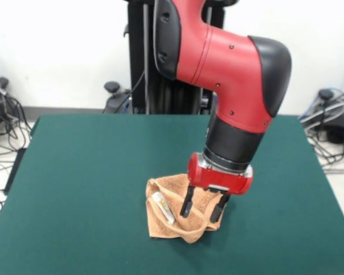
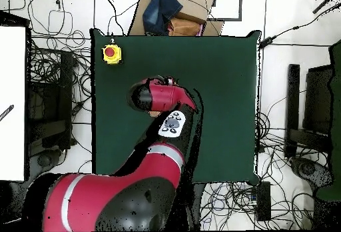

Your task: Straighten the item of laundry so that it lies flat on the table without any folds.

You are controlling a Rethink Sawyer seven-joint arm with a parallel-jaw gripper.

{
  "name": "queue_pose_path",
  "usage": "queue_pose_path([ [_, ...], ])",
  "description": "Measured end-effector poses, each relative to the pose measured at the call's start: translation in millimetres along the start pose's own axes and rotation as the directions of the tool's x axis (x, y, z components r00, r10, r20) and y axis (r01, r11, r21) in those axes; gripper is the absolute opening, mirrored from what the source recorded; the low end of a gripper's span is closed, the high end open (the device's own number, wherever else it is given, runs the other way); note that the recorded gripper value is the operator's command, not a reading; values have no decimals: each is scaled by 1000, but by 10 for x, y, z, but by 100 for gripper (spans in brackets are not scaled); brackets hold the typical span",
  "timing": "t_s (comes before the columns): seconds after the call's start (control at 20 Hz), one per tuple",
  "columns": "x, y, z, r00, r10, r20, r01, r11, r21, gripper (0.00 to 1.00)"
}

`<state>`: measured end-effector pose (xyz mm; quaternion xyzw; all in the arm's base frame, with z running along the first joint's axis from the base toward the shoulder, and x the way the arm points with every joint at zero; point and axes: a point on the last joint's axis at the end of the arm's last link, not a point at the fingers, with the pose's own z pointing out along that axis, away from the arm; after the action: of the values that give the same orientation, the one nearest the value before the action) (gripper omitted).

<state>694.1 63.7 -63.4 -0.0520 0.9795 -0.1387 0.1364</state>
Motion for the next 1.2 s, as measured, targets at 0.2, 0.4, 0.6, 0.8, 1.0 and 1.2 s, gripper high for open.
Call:
queue_pose_path([
  [0.2,55,-33,83,1000,11,-5,-11,1000,2,100],
  [0.4,90,-28,139,1000,18,-8,-18,1000,3,100],
  [0.6,113,-20,189,999,29,-14,-29,1000,3,100],
  [0.8,140,-19,239,999,44,-23,-43,999,6,100],
  [1.0,160,-19,254,998,52,-29,-52,999,15,100],
  [1.2,146,31,235,998,56,-27,-56,998,18,100],
])
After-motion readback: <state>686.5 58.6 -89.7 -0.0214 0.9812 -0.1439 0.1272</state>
